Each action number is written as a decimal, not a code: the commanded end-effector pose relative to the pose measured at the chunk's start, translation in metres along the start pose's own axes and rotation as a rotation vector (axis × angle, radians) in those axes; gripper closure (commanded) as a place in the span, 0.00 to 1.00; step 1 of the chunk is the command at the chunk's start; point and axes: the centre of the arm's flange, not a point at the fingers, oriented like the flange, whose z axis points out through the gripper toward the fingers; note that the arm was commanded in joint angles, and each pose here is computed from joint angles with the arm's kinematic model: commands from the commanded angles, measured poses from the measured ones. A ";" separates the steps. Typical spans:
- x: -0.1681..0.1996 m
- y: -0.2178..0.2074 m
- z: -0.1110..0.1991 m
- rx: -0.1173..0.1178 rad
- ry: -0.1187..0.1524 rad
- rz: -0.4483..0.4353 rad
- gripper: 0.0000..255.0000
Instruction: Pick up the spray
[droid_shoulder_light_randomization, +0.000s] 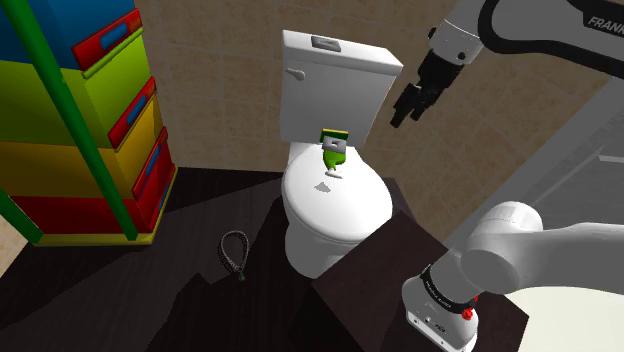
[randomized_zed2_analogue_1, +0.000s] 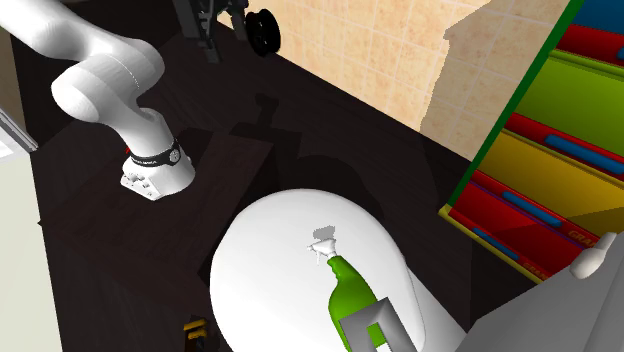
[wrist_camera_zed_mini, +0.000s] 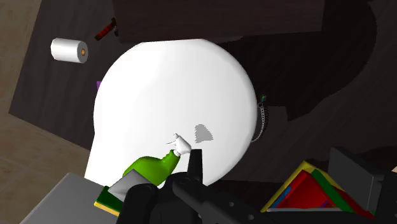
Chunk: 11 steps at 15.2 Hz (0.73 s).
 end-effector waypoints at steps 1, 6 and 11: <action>0.000 0.000 0.000 0.000 0.000 0.000 0.00; 0.042 0.011 0.052 -0.005 -0.024 0.075 0.00; 0.083 0.026 0.105 -0.009 -0.049 0.149 0.00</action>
